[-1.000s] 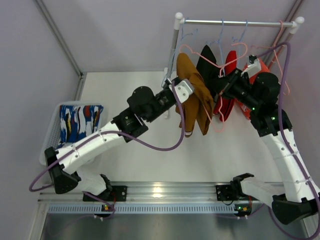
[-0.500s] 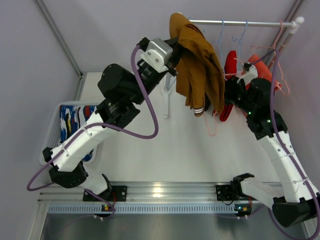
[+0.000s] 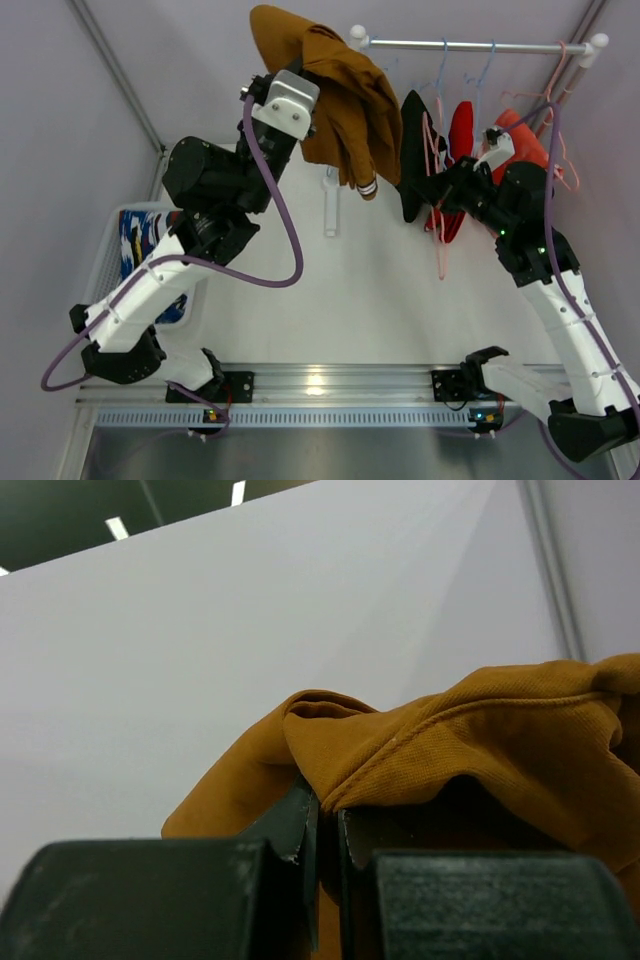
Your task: Remove the trousers from the hanger
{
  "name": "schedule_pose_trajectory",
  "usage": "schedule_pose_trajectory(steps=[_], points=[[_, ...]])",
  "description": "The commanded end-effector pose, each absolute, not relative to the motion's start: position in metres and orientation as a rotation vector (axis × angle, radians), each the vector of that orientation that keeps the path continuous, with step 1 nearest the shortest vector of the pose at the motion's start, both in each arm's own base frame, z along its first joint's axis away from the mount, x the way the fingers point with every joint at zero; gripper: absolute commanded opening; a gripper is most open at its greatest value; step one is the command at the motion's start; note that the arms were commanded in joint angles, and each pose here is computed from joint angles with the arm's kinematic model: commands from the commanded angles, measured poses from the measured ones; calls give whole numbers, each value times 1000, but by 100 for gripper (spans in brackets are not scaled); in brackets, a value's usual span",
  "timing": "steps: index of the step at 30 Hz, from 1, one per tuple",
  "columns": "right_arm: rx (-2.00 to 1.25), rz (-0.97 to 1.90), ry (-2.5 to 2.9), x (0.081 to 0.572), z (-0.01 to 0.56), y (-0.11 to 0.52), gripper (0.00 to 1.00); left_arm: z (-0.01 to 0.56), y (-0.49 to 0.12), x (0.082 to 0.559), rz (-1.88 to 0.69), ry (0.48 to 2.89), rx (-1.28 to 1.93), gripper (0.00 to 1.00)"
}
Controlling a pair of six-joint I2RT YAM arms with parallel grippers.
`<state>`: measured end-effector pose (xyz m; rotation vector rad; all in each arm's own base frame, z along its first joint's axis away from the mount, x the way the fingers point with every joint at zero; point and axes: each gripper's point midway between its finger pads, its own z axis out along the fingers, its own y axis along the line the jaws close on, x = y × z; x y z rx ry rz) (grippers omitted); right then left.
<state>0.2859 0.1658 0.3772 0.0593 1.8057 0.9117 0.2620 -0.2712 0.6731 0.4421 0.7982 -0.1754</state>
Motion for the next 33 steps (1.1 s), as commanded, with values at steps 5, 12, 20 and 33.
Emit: schedule_pose_trajectory(steps=[5, 12, 20, 33], points=[[-38, 930, 1683, 273, 413, 170, 0, 742, -86, 228, 3, 676, 9, 0], [-64, 978, 1648, 268, 423, 177, 0, 686, 2, 223, 185, 792, -134, 0], [-84, 1023, 1656, 278, 424, 194, 0, 608, 78, 172, 438, 861, -298, 0], [-124, 1040, 1673, 283, 424, 210, 0, 468, 133, 112, 741, 1009, -503, 0]])
